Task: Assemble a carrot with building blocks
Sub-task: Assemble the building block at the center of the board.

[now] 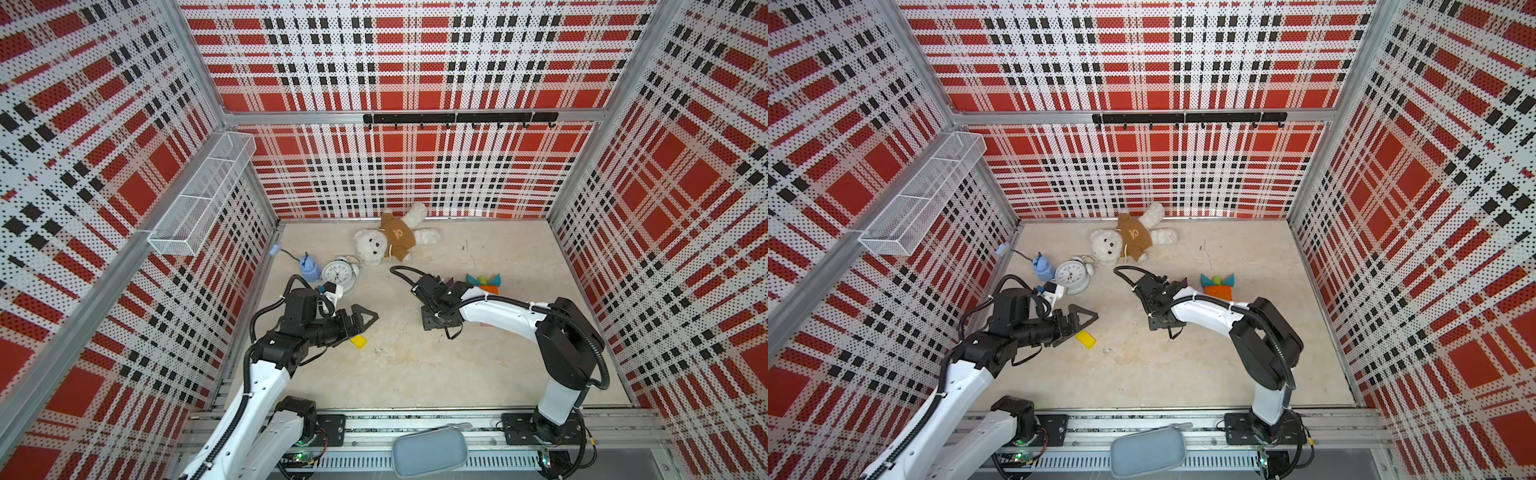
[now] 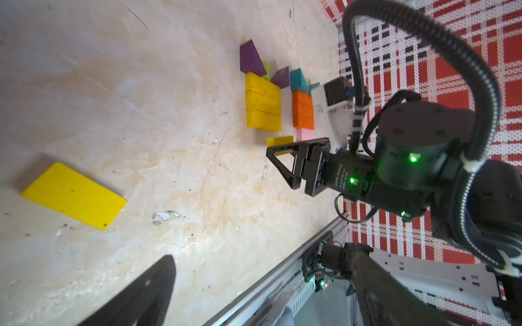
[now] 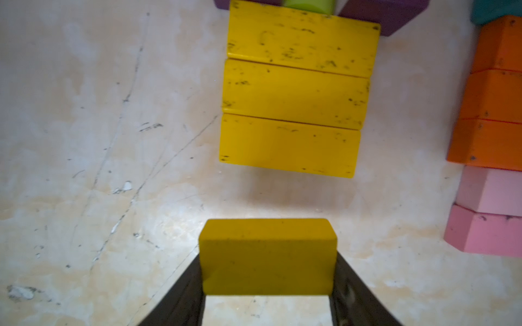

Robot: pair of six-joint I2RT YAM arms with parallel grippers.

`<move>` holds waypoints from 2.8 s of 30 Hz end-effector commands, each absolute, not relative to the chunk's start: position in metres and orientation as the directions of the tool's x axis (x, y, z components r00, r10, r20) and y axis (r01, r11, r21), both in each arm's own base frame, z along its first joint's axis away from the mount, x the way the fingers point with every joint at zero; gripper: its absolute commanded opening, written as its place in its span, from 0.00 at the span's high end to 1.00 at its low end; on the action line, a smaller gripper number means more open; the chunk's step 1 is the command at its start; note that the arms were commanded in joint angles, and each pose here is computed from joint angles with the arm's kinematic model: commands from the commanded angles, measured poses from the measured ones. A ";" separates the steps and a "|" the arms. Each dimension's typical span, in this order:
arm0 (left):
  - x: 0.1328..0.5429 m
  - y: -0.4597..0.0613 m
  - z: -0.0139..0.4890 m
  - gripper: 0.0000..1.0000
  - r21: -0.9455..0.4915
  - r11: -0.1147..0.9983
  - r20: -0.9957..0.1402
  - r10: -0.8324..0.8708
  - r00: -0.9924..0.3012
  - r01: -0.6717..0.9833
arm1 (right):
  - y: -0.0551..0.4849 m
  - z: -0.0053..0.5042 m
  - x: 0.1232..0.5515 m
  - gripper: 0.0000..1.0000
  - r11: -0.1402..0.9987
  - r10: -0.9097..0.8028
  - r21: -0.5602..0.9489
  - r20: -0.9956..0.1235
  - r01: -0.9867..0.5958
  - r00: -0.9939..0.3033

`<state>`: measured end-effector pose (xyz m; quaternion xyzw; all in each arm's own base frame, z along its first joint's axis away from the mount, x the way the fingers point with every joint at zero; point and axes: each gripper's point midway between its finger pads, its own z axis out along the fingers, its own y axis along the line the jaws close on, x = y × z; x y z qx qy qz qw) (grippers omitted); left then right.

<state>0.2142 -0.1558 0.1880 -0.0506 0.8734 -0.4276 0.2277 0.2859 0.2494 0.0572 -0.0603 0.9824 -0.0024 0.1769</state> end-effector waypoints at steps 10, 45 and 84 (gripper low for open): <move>0.218 -0.151 0.192 0.01 -0.776 0.620 -0.376 -0.305 -0.875 0.117 | 0.245 0.029 0.295 0.38 0.998 -0.060 -0.022 -0.338 -0.056 -0.939; 0.219 -0.152 0.188 0.00 -0.773 0.626 -0.367 -0.304 -0.879 0.106 | 0.235 0.004 0.297 0.33 0.999 -0.004 -0.032 -0.311 0.006 -0.950; 0.217 -0.155 0.190 0.00 -0.776 0.619 -0.374 -0.292 -0.880 0.125 | 0.233 -0.003 0.301 0.34 0.997 -0.022 -0.073 -0.302 0.000 -0.953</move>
